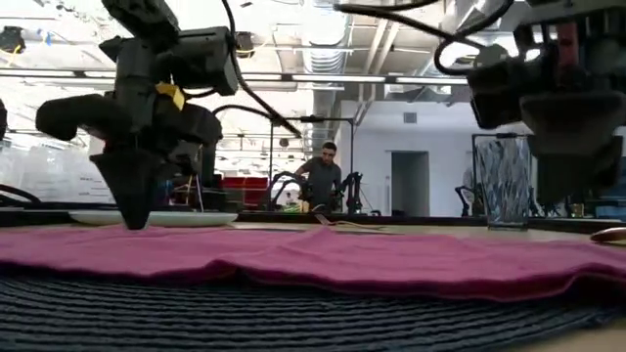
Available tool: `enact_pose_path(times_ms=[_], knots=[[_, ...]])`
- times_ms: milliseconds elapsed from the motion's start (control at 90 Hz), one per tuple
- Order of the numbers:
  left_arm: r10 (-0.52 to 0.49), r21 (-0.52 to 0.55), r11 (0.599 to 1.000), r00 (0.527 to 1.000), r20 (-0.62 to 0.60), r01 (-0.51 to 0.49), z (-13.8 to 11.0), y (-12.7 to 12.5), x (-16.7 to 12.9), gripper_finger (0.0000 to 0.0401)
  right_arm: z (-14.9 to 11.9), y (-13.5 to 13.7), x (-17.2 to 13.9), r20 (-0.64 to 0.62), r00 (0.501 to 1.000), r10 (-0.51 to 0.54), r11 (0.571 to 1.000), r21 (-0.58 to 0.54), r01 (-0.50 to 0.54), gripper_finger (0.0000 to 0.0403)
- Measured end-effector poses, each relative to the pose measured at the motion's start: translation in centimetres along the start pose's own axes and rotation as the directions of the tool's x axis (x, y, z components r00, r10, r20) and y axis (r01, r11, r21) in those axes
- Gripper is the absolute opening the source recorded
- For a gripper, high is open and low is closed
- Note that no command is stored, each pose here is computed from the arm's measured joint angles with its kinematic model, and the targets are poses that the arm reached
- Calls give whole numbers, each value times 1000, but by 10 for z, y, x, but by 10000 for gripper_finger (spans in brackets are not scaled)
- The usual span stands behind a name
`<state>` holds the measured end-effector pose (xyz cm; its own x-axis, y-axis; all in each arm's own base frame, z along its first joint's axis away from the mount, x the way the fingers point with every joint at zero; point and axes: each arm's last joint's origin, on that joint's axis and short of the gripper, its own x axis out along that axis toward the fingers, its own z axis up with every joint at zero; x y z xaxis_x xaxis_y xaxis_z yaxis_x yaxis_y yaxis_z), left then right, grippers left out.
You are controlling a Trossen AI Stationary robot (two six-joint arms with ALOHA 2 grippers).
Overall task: Set table place
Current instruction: Fold the pink table napkin
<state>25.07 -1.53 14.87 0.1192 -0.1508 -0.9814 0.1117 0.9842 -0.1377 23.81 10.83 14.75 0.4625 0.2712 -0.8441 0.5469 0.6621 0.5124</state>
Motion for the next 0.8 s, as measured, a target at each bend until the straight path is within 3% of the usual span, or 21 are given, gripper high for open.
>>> enact_pose_path(times_ms=[222,378,611,800], knots=[[-36,-115,993,999,-15,34,2,-13,6,0,-7,-18,17,-129,977,-172,985,-28,170,0],[-68,-268,961,998,18,70,6,-29,9,0,6,-30,15,-155,964,-217,975,-83,207,0],[-147,-467,857,971,186,219,19,-76,14,0,43,-51,8,-132,973,-192,973,-156,171,0],[-209,-589,745,948,240,314,23,-115,34,0,77,-70,2,-75,991,-113,979,-182,97,0]])
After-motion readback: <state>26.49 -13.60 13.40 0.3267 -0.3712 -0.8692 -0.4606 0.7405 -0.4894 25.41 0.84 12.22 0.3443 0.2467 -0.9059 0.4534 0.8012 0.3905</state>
